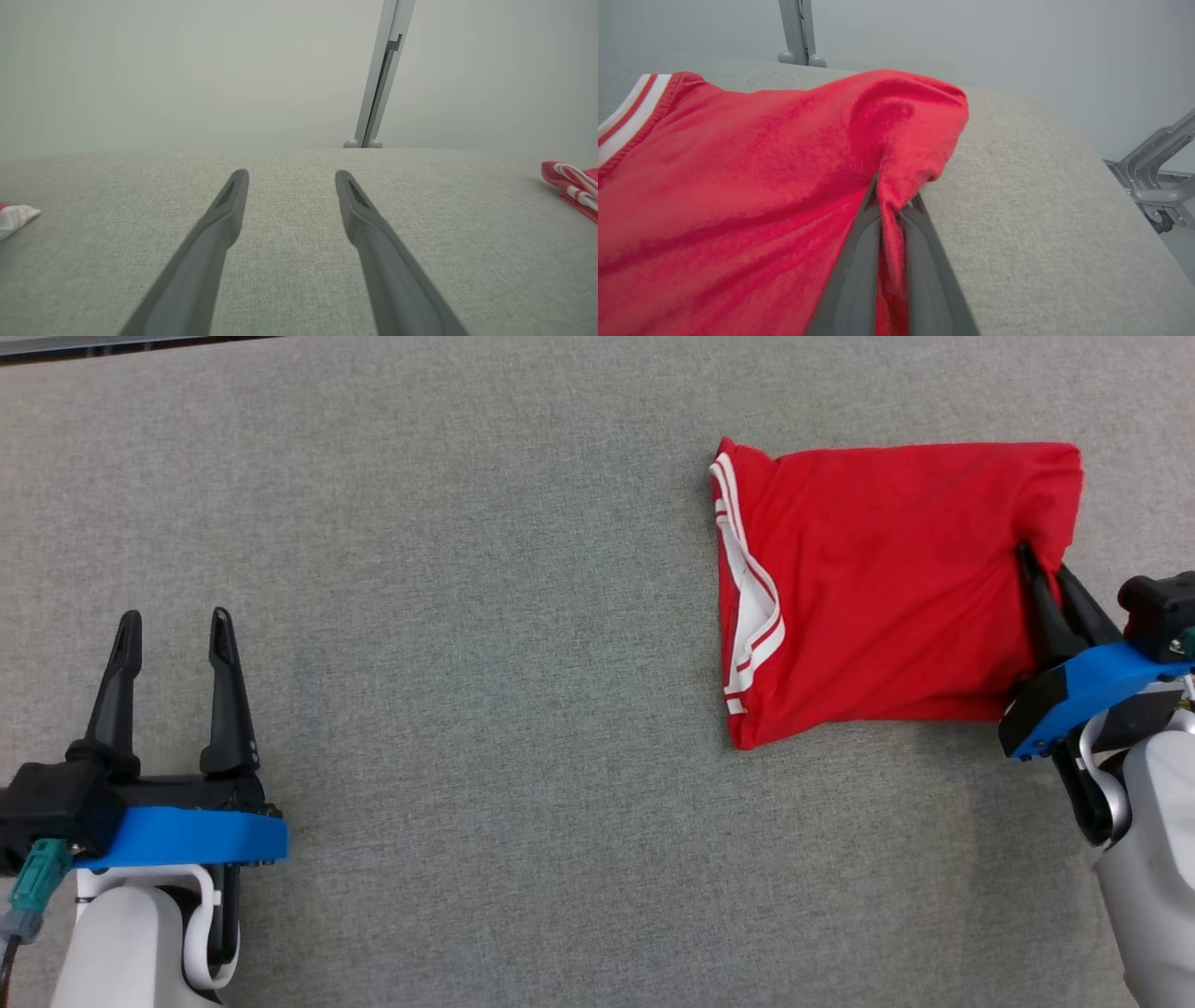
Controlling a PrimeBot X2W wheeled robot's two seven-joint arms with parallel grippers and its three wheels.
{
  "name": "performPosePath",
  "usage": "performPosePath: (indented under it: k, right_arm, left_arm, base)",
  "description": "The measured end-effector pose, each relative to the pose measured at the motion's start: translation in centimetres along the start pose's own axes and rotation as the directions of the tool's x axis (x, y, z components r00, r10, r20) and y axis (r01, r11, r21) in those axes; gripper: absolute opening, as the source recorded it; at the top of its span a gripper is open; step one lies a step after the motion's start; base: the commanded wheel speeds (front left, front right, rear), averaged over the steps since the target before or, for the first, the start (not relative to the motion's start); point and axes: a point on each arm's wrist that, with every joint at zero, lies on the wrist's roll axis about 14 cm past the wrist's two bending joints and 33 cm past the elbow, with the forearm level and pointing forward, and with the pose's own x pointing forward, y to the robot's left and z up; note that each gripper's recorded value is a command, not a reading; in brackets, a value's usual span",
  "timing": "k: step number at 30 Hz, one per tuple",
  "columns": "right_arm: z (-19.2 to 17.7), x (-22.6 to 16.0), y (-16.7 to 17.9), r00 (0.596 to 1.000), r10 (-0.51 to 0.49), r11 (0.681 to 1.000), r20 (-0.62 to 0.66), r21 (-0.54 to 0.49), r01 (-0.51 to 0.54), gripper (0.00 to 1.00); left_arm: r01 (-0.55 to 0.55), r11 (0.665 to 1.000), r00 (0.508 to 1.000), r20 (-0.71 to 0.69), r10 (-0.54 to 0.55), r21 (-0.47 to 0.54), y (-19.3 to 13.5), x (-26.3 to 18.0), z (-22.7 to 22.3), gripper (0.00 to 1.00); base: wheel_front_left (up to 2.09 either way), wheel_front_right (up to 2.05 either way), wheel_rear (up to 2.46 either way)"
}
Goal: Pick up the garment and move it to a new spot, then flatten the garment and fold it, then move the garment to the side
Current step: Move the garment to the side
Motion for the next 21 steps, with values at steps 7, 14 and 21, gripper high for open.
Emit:
performPosePath:
  k: [7,14,21]
  right_arm:
    - [2.9,1.0,-1.1,0.998,-0.028,0.999,0.051,-0.017,0.029,0.00]
    - [6.1,4.6,-3.0,0.997,-0.053,0.995,0.058,-0.080,0.057,0.00]
    - [7.5,7.1,-7.5,0.988,-0.152,0.976,0.031,-0.151,0.155,0.00]
  left_arm:
    - [0.017,1.000,1.000,0.007,-0.017,0.011,0.0,0.9,-0.2,1.00]
    - [0.008,1.000,1.000,0.004,-0.008,0.009,0.7,1.3,-0.6,1.00]
    - [-0.027,1.000,1.000,-0.009,0.027,0.014,2.2,1.0,-1.2,1.00]
  base:
    - [0.00,0.00,0.00]
    - [0.00,0.00,0.00]
    - [0.00,0.00,0.00]
